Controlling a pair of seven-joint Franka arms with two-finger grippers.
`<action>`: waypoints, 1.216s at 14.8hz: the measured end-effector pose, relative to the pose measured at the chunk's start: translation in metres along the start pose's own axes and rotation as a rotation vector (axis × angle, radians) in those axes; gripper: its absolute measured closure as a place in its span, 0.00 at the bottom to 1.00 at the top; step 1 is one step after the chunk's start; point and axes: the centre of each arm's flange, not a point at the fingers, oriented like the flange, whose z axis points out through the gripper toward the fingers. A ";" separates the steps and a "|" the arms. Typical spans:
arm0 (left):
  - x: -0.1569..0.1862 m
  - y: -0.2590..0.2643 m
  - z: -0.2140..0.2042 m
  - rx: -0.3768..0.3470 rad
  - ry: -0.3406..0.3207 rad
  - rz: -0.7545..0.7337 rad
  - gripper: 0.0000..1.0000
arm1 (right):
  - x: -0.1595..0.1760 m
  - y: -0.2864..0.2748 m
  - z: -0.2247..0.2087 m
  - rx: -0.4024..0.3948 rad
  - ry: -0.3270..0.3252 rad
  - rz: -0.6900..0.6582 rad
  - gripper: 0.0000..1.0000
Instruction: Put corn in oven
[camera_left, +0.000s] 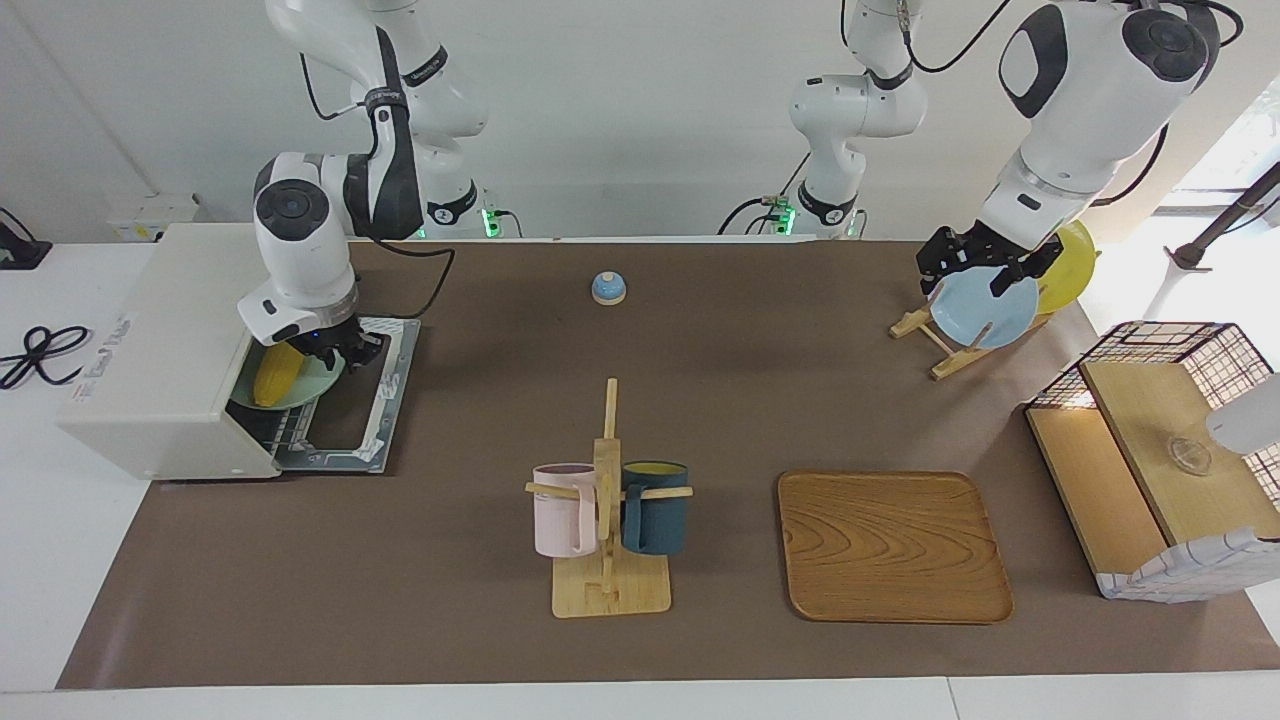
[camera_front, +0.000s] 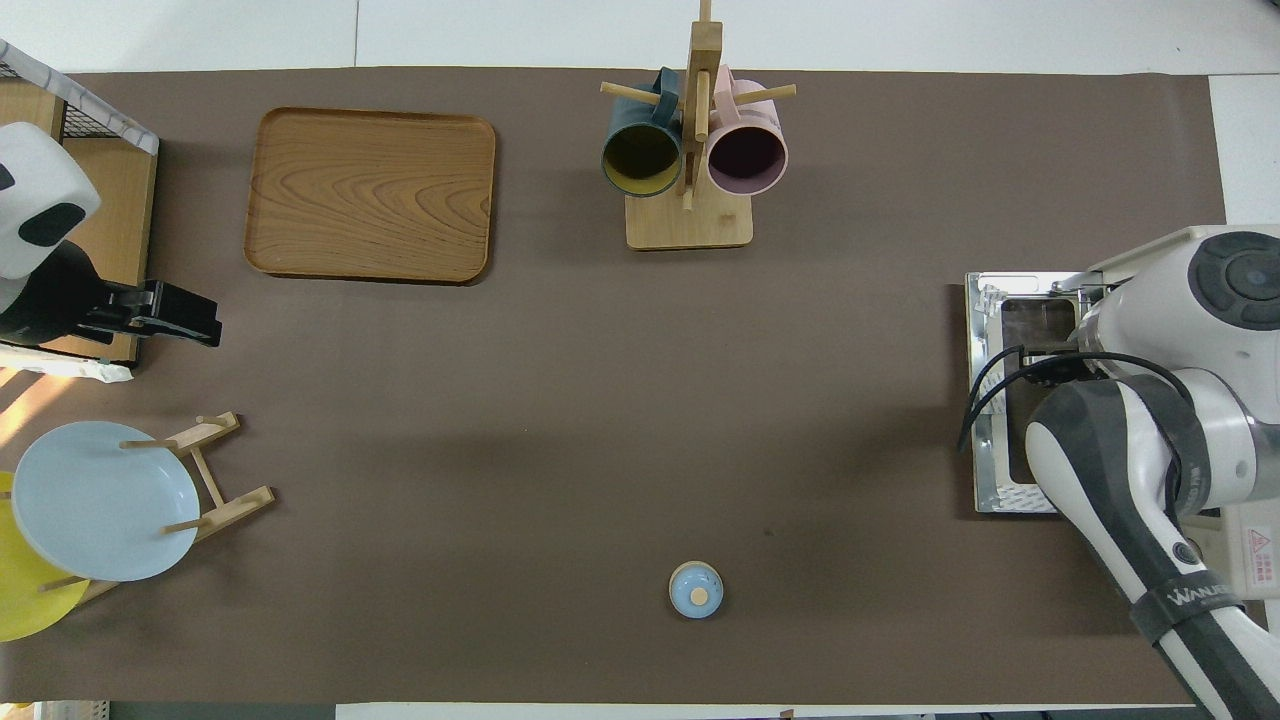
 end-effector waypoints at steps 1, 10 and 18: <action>0.000 0.000 0.000 0.000 0.000 0.000 0.00 | 0.001 -0.009 -0.010 0.016 0.001 -0.005 0.71; 0.000 0.000 0.000 0.000 0.000 0.000 0.00 | -0.002 -0.064 0.031 0.123 0.044 -0.008 0.99; 0.000 0.000 0.000 0.000 0.000 0.000 0.00 | 0.000 -0.081 0.075 0.143 0.020 -0.006 0.99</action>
